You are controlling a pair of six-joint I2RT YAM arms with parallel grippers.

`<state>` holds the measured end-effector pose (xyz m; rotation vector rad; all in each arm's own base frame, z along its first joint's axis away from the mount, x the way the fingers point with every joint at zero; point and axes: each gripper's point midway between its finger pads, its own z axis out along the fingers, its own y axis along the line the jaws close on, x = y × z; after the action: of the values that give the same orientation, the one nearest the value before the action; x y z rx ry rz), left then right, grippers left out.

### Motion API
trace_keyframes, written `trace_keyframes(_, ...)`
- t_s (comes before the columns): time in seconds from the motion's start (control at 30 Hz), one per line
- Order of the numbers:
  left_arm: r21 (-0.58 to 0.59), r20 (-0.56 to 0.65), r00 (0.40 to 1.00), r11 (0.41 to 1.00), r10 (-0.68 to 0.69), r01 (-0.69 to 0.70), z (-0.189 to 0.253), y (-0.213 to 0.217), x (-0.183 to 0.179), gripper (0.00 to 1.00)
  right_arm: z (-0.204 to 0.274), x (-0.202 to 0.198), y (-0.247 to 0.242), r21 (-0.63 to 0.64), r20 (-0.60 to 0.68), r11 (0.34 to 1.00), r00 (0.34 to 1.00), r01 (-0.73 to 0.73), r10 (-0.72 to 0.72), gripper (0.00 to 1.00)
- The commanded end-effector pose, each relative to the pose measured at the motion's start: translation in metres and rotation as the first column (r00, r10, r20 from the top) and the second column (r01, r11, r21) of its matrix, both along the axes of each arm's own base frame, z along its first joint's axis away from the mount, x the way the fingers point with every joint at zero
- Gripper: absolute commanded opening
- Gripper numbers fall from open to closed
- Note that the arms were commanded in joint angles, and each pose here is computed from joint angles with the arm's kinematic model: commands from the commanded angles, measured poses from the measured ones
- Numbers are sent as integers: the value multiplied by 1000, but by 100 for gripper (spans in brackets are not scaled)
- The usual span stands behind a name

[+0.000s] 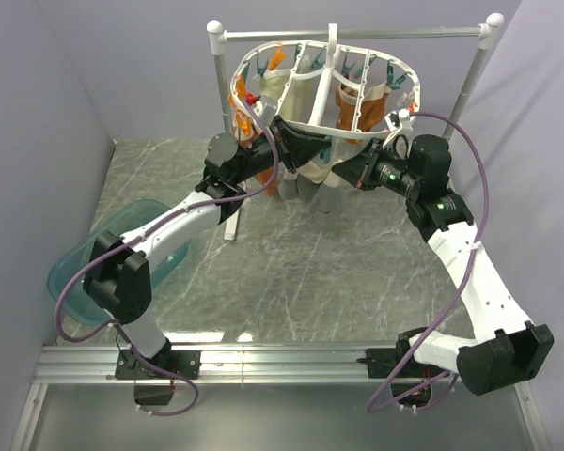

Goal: Clip the underwear to the hanger

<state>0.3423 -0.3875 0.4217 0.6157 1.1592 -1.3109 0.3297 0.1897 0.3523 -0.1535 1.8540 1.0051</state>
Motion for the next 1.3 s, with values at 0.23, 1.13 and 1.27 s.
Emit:
trace_keyframes(0.23,-3,45,989,990,-140,140,11,-11,-25,0,38,10,6,109,40,994,999,21,-26,0)
trace_keyframes(1.13,0,54,984,985,-171,172,5,-12,-30,0,65,-12,17,234,106,968,992,-91,67,0)
trace_keyframes(1.27,-2,55,984,985,-170,171,5,-12,-30,0,67,-15,18,246,111,963,990,-108,82,0)
